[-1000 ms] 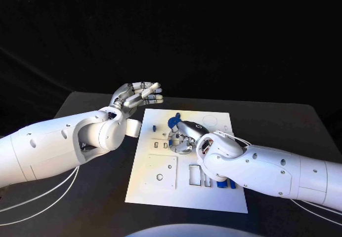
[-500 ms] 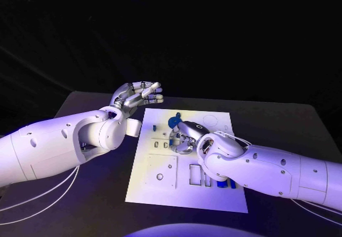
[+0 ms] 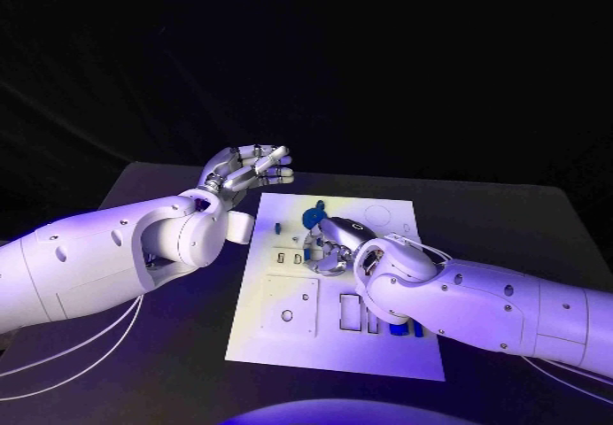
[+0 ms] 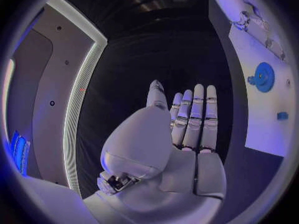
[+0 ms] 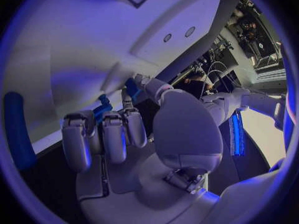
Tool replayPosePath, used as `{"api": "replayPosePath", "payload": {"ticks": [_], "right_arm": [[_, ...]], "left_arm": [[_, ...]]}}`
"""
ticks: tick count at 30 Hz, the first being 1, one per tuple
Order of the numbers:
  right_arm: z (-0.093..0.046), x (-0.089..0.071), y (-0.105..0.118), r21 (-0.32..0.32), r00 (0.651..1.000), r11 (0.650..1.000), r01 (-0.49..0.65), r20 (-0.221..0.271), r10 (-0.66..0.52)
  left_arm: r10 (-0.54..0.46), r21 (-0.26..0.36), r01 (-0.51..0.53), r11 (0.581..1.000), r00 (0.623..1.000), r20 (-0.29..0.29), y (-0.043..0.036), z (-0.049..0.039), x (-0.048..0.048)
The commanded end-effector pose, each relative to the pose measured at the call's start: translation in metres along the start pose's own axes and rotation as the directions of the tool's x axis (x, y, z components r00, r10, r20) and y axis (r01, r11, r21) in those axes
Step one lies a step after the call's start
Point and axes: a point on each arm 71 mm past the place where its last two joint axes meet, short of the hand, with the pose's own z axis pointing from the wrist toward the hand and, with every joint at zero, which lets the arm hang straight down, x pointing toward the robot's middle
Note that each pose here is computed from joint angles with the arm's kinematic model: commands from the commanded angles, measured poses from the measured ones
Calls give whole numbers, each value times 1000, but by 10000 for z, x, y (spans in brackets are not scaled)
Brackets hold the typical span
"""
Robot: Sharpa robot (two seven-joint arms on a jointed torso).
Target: Assemble the parts on the task board
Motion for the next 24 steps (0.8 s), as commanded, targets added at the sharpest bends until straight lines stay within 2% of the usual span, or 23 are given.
{"api": "replayPosePath", "payload": {"ticks": [1,6,10,16,21,24], "right_arm": [[-4,18,5,-8,1000,1000,8,-9,-8],[-7,7,5,-14,1000,1000,2,4,-2],[-19,-17,8,-24,999,1000,-9,33,10],[-101,-108,6,-65,991,997,-50,117,57],[-232,-283,-28,-118,978,987,-113,165,132],[-343,-447,-96,-158,965,973,-170,173,197]], "left_arm": [[-6,7,7,1000,1000,-19,-9,3,23],[-6,7,6,1000,1000,-19,-9,3,22],[-6,5,6,1000,1000,-19,-7,5,19],[27,-15,-28,1000,999,-27,13,14,0],[113,-61,-117,991,992,-59,62,32,-40],[209,-89,-219,972,972,-109,103,49,-63]]}}
